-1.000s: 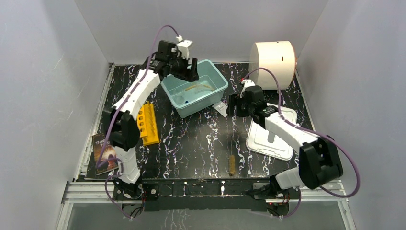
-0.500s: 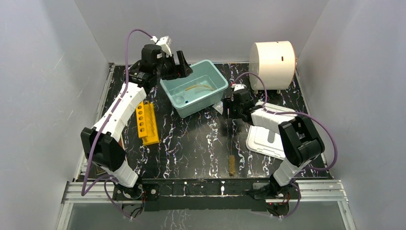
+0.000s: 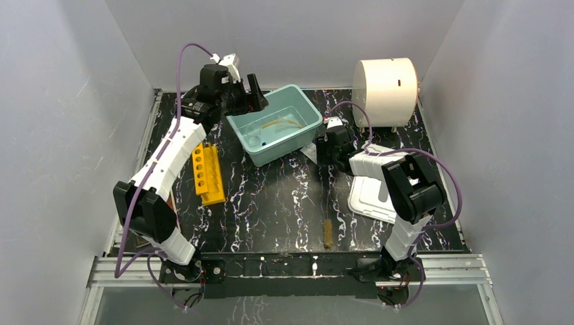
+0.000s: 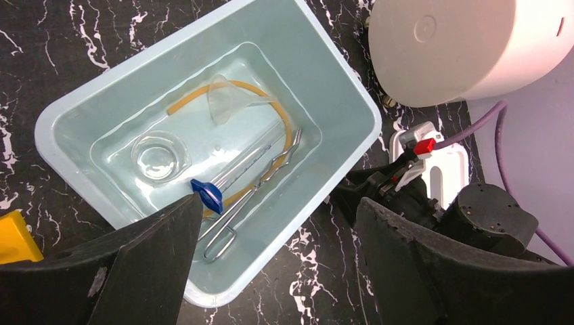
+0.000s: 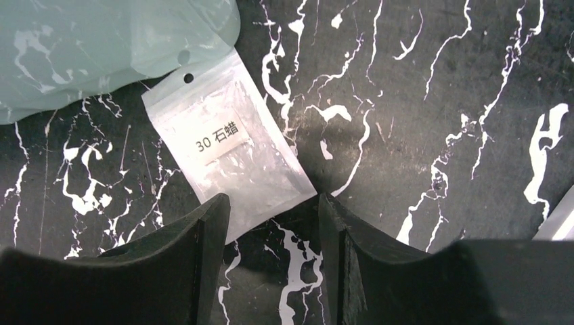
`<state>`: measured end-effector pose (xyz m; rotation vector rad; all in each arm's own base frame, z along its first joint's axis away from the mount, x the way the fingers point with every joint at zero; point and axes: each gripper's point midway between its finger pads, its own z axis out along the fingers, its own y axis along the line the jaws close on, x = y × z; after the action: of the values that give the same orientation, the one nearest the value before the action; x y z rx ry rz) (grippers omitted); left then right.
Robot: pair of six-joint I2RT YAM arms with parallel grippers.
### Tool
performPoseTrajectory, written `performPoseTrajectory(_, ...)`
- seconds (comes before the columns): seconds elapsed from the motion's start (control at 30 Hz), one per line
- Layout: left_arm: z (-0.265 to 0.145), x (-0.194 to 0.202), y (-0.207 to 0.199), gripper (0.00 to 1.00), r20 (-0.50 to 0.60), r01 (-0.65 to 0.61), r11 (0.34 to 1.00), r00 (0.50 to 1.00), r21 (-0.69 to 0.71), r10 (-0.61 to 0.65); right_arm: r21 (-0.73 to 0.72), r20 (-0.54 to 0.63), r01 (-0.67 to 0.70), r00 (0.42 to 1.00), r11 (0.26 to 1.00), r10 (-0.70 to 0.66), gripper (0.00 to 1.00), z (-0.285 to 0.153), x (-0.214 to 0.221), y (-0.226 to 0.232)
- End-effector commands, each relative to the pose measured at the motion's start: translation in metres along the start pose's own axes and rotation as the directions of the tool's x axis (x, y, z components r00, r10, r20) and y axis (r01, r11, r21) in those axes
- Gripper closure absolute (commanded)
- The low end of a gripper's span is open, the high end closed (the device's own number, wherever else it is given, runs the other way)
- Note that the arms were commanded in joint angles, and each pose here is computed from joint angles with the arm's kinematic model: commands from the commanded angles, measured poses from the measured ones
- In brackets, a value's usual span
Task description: Organize the chemistry lab equipment
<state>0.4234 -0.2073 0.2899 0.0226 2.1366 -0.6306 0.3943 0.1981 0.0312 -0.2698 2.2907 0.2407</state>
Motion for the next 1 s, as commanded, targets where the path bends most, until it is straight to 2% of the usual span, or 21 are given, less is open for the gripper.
performPoseTrajectory(0.0,-0.029,-0.016,-0.010,0.17,0.060,-0.026,1.000,0.998,0.009,0.026,-0.012,0.112,0.010,0.994,1.000,-0.009,0.41,0.005,-0.034,0.005)
performPoseTrajectory(0.2,-0.029,-0.015,-0.010,0.16,0.060,-0.037,0.999,0.998,0.008,0.036,-0.024,0.086,0.015,0.996,1.000,-0.013,0.41,0.013,-0.023,0.007)
performPoseTrajectory(0.33,-0.029,-0.013,-0.011,0.17,0.055,-0.041,0.999,0.998,0.016,0.040,-0.072,0.084,0.052,0.995,0.996,-0.046,0.52,0.007,-0.024,0.014)
performPoseTrajectory(0.47,-0.029,-0.009,-0.014,0.17,0.047,-0.051,0.998,0.998,0.022,0.049,-0.050,0.034,0.048,0.998,0.998,-0.046,0.63,-0.003,-0.014,0.009)
performPoseTrajectory(0.7,-0.028,-0.010,-0.021,0.17,0.047,-0.055,0.997,0.998,0.046,0.053,-0.032,-0.064,-0.055,0.997,0.998,0.053,0.84,-0.029,0.019,0.004)
performPoseTrajectory(0.83,-0.026,-0.005,-0.024,0.17,0.034,-0.048,0.997,0.998,0.059,0.046,-0.066,-0.095,-0.124,0.989,0.990,0.118,0.89,-0.045,0.029,0.011)
performPoseTrajectory(0.97,-0.024,0.002,-0.032,0.17,0.015,-0.034,0.995,0.999,0.090,0.033,-0.151,-0.093,-0.163,0.984,0.975,0.150,0.89,-0.064,0.025,0.026)
